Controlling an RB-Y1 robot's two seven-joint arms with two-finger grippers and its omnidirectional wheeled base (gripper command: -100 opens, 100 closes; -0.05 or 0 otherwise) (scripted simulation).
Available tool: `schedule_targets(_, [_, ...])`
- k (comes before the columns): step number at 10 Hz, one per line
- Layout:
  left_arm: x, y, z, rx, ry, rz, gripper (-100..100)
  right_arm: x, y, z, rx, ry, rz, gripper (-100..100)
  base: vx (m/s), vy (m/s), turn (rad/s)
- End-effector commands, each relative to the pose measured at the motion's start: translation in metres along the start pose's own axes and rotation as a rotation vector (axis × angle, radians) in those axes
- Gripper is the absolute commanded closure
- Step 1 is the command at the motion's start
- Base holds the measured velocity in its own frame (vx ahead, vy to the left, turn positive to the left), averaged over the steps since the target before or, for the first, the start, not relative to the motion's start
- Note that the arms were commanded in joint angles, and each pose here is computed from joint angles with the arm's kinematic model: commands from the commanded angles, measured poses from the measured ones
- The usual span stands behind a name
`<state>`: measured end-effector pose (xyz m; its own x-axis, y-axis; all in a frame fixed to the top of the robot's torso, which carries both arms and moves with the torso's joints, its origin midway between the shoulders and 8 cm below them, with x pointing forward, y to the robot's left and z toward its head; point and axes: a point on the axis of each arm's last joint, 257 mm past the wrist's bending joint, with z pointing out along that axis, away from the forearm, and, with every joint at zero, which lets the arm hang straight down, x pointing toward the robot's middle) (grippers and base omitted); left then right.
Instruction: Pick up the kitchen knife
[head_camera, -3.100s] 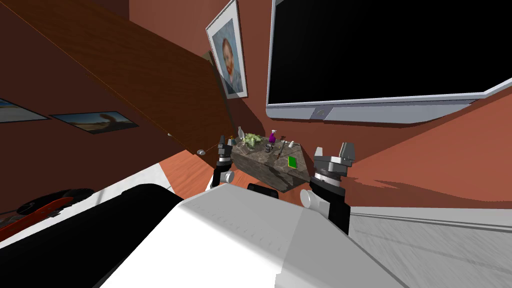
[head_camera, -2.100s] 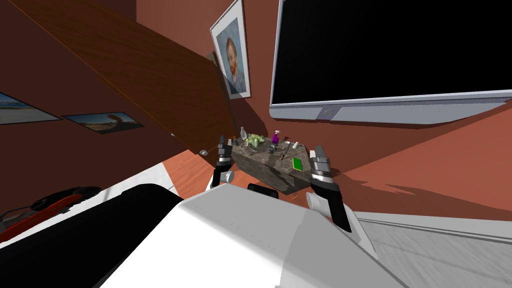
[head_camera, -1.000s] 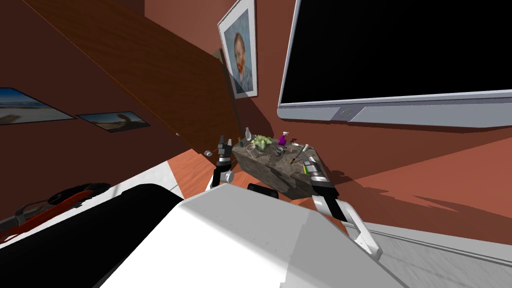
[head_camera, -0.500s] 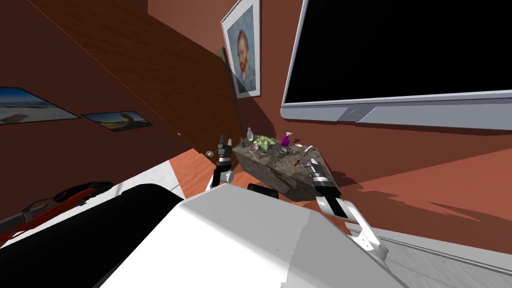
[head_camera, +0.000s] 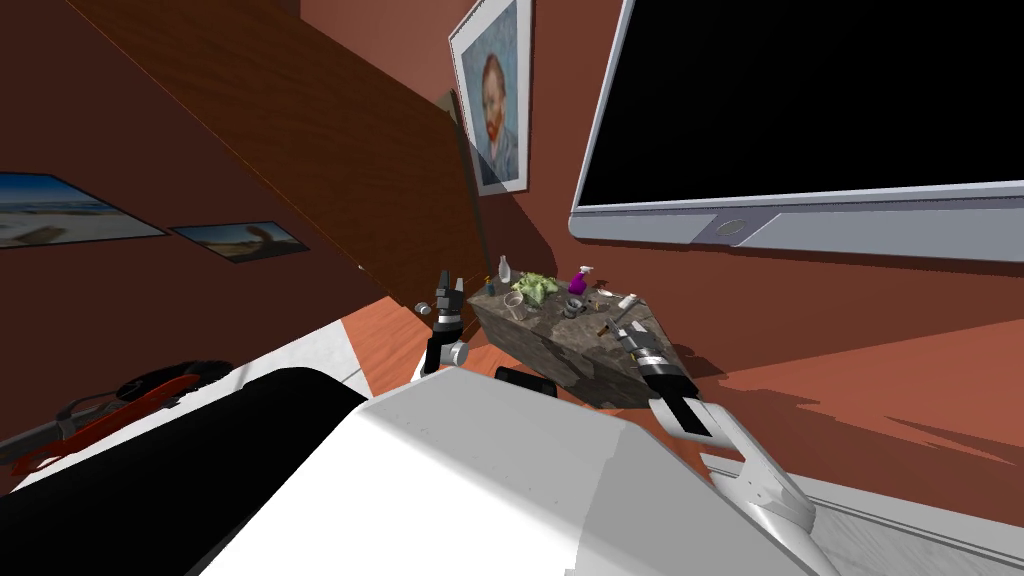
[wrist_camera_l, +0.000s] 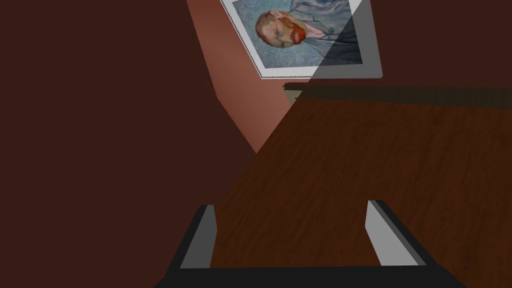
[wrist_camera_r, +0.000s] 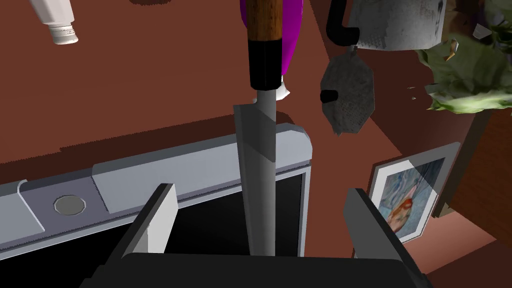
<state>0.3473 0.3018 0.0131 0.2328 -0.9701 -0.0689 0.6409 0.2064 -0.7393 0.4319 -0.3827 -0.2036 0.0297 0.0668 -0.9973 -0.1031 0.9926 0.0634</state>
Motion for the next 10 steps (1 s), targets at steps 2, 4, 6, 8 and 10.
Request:
schedule_targets(2, [0.0, 0.0, 0.0, 0.0, 0.0, 0.0, 0, 0.0004, -0.0011, -0.0001, 0.001, 0.002, -0.006, 0, 0.004, 0.011, 0.0])
schedule_targets(4, [0.0, 0.0, 0.0, 0.0, 0.0, 0.0, 0, 0.0003, -0.0009, 0.0, 0.001, 0.002, -0.006, 100, 0.0, 0.0, 0.0])
schedule_targets(6, [0.0, 0.0, 0.0, 0.0, 0.0, 0.0, 0, 0.0003, -0.0009, 0.0, 0.001, 0.002, -0.006, 100, 0.0, 0.0, 0.0])
schedule_targets(8, [0.0, 0.0, 0.0, 0.0, 0.0, 0.0, 0, 0.0003, -0.0009, 0.0, 0.001, 0.002, -0.006, 100, 0.0, 0.0, 0.0])
schedule_targets(10, [0.0, 0.0, 0.0, 0.0, 0.0, 0.0, 0, 0.0097, -0.0043, 0.0012, 0.01, 0.016, -0.029, -100, -0.002, -0.003, 0.019])
